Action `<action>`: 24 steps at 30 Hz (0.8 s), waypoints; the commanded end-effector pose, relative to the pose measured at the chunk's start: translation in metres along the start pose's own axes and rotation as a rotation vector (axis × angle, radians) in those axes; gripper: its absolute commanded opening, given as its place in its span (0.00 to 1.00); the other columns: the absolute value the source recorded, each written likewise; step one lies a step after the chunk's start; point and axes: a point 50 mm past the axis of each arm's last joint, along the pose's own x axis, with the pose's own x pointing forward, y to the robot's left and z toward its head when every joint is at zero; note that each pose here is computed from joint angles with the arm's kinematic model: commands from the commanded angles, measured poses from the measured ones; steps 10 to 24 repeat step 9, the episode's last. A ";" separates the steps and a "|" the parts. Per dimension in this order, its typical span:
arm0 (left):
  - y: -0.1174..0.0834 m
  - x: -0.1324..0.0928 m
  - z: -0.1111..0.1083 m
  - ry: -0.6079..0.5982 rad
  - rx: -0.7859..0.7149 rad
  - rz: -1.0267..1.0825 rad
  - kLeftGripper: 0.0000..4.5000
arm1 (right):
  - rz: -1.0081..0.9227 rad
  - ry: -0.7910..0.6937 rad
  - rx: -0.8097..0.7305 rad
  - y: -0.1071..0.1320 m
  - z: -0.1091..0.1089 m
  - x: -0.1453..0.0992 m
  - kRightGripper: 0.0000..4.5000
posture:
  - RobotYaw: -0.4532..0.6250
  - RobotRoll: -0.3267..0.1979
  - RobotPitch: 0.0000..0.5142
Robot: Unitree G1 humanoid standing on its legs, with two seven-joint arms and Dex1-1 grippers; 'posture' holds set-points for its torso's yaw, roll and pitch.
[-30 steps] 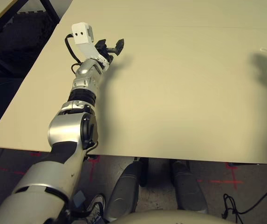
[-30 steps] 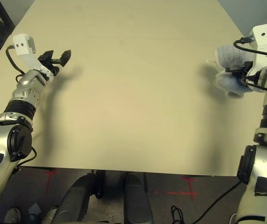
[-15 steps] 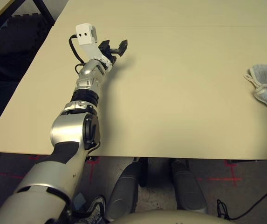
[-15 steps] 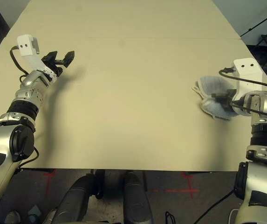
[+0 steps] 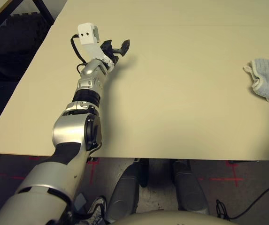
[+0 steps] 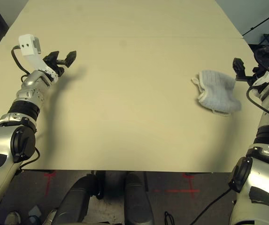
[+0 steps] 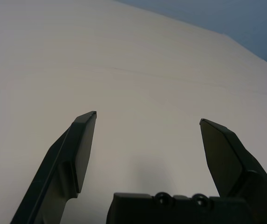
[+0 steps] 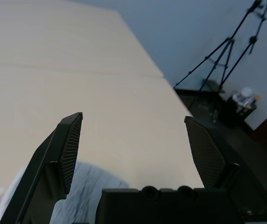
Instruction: Wipe the water off the table with a rag.
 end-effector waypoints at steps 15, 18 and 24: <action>0.011 -0.007 -0.012 -0.017 0.003 0.144 1.00 | -0.009 0.017 0.028 -0.008 -0.027 -0.006 1.00 | 0.31 0.62 0.53; 0.011 -0.007 -0.012 -0.017 0.003 0.144 1.00 | -0.009 0.017 0.028 -0.008 -0.027 -0.006 1.00 | 0.31 0.62 0.53; 0.011 -0.007 -0.012 -0.017 0.003 0.144 1.00 | -0.009 0.017 0.028 -0.008 -0.027 -0.006 1.00 | 0.31 0.62 0.53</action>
